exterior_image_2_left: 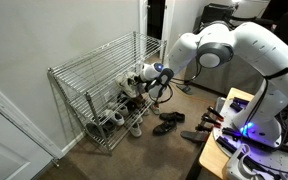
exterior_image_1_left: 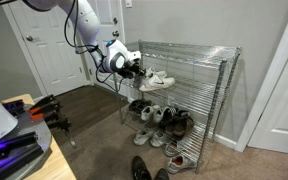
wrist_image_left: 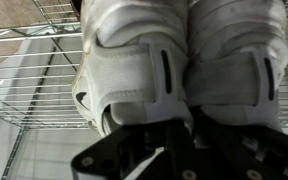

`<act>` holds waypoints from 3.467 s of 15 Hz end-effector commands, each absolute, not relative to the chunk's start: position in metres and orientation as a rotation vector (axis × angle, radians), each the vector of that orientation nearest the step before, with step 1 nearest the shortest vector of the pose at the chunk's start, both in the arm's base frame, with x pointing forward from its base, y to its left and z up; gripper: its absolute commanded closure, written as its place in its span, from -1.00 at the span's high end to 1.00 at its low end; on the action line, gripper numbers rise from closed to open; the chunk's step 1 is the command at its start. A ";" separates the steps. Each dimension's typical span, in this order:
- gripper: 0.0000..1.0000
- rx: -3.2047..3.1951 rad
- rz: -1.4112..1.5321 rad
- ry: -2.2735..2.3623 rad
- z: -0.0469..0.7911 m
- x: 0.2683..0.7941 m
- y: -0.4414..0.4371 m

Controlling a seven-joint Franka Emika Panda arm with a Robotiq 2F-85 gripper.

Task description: Shift the sneakers to the rack below them

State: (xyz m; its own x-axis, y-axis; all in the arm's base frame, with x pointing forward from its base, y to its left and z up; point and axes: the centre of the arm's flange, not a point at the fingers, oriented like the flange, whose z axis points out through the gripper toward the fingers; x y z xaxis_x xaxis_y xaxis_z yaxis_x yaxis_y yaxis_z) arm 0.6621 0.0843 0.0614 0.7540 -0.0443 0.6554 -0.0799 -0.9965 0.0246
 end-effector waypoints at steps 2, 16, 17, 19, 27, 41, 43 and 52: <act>-0.96 2.870 1.196 -0.057 0.063 0.673 0.093; 0.90 2.882 1.112 -0.096 0.051 0.649 0.071; 0.97 2.877 1.133 -0.101 0.055 0.643 0.068; 1.00 2.865 1.178 -0.107 0.062 0.640 0.066; 1.00 2.939 1.209 -0.097 0.098 0.622 0.086; 1.00 2.880 0.524 -0.008 0.175 0.511 0.077; 1.00 2.894 0.477 0.043 0.182 0.490 0.078; 1.00 2.905 0.505 0.064 0.165 0.494 0.082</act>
State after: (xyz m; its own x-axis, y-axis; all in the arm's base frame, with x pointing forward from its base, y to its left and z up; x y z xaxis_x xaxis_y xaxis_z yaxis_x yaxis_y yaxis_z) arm 0.4939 0.0822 0.1651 0.9411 0.0754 0.3298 0.0100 -0.9806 0.1956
